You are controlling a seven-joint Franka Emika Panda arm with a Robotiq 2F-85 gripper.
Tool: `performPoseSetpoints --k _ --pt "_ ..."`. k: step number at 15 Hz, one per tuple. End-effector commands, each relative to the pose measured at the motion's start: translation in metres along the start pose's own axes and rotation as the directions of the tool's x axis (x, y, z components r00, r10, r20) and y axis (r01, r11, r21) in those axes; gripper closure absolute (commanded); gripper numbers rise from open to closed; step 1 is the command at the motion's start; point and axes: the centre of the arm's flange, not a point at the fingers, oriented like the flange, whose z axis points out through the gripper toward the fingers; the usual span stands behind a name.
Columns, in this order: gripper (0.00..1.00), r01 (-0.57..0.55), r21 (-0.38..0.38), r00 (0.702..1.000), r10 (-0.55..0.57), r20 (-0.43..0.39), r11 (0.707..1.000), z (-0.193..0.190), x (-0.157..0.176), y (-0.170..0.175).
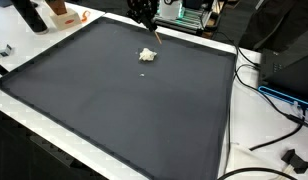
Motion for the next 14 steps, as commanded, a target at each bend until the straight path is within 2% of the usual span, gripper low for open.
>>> performPoseSetpoints --k 1,7,14 --pt "0.97 -0.013 0.033 1.0 0.013 0.02 0.999 0.009 0.006 0.027" --pt "0.97 -0.128 0.062 0.992 0.129 0.0 0.99 0.018 0.01 0.061" --pt "0.97 -0.25 0.13 0.965 0.257 -0.042 0.959 0.028 0.014 0.083"
